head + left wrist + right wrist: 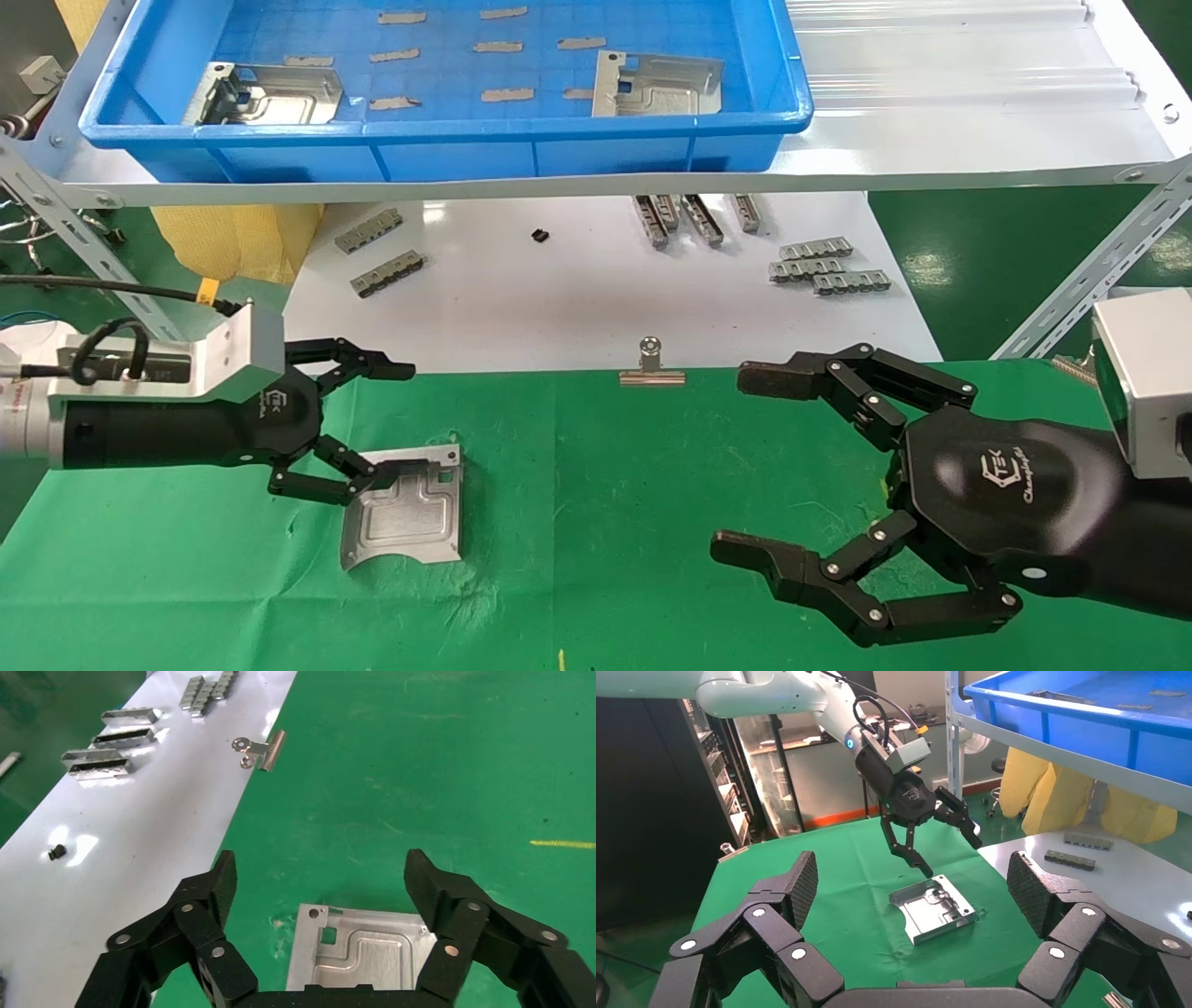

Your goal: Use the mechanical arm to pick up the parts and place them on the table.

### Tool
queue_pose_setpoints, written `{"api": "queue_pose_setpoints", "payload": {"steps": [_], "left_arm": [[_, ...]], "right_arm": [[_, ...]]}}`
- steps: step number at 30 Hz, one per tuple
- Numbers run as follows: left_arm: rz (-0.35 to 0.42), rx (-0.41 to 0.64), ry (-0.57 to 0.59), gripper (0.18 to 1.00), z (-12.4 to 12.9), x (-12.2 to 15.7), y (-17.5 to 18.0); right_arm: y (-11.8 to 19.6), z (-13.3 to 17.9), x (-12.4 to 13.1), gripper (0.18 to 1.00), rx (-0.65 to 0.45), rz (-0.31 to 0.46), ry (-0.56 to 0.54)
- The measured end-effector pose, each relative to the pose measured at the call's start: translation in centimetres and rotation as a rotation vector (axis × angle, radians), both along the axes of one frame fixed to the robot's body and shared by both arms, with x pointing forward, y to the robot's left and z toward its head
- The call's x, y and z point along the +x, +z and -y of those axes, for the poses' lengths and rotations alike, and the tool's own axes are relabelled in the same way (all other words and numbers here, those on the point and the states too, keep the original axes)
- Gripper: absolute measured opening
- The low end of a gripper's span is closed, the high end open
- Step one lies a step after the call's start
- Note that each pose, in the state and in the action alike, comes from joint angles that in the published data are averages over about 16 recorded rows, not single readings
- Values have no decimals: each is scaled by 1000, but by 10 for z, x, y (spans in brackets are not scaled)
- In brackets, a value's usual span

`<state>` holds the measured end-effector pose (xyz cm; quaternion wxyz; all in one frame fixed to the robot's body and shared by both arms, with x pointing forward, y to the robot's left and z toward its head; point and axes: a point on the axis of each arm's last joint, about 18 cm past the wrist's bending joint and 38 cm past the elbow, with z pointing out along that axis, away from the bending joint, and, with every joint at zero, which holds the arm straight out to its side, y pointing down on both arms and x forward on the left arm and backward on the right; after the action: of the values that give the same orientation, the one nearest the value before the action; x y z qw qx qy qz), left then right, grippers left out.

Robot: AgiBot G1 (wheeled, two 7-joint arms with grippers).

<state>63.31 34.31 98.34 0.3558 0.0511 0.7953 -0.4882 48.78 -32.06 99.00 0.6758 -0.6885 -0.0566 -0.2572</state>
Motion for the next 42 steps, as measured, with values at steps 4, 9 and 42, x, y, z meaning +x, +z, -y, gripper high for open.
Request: {"api": "queue_pose_setpoints", "payload": {"steps": [4,9,42], "left_arm": [[3,-13,-11,857,2,-1,0],[2,-48,-31,923,6,-6,-1],[-27,-276,-204,1001,27,-82,4]], "right_arm": [[0,0,0,1000,0,0,0],[0,0,0,1000,0,0,0],[0,0,0,1000,0,0,0]]}}
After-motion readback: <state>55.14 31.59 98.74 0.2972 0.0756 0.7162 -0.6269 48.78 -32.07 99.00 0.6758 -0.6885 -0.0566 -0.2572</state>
